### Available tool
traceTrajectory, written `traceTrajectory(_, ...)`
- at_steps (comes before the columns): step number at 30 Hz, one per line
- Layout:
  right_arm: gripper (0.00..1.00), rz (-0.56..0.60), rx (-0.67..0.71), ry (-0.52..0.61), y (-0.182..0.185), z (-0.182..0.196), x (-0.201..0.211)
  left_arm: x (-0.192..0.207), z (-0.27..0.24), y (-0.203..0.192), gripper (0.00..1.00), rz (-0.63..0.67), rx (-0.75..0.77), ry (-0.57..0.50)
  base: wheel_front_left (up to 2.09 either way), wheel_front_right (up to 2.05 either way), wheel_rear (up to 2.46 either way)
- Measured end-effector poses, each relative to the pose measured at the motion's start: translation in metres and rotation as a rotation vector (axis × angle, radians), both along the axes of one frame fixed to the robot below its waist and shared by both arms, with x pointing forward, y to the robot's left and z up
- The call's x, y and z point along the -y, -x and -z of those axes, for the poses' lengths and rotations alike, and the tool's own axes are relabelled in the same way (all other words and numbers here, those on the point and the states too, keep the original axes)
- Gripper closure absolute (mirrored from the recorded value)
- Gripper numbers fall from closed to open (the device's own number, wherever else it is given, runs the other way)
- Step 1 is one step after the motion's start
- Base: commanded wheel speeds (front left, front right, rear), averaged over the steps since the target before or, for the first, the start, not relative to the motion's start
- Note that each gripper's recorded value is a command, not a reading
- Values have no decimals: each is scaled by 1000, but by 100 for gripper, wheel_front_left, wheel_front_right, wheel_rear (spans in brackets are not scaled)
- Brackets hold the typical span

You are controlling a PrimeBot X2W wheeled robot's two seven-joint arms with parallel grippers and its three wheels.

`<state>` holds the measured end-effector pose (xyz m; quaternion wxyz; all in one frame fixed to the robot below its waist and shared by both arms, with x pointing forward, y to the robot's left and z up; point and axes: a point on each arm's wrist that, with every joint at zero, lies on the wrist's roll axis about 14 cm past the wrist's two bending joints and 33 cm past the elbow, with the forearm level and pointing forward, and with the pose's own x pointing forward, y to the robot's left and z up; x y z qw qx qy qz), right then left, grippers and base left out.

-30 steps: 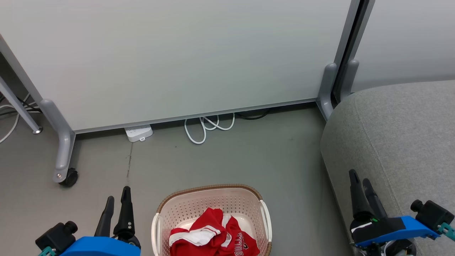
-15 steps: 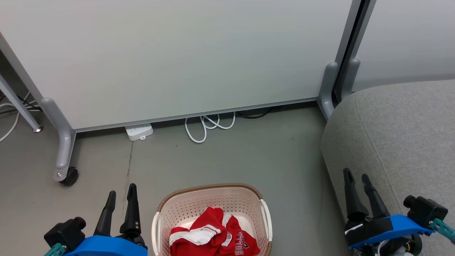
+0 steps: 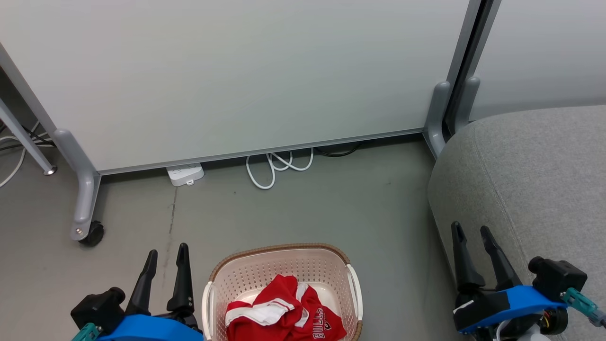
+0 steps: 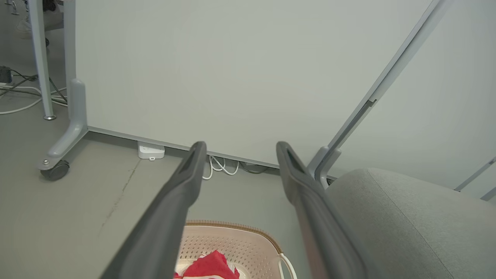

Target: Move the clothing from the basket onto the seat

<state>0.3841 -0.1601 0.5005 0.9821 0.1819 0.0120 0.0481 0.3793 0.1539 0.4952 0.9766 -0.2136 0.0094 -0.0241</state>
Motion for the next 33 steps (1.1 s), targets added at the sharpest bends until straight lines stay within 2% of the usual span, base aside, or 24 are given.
traceTrajectory(21,0,-30,36,171,0,-4,-6,2,-16,-1,0,1,82,-149,0,0,0)
traceTrajectory(33,0,-32,61,249,1,-8,-6,2,-22,0,0,-15,111,-190,0,0,0)
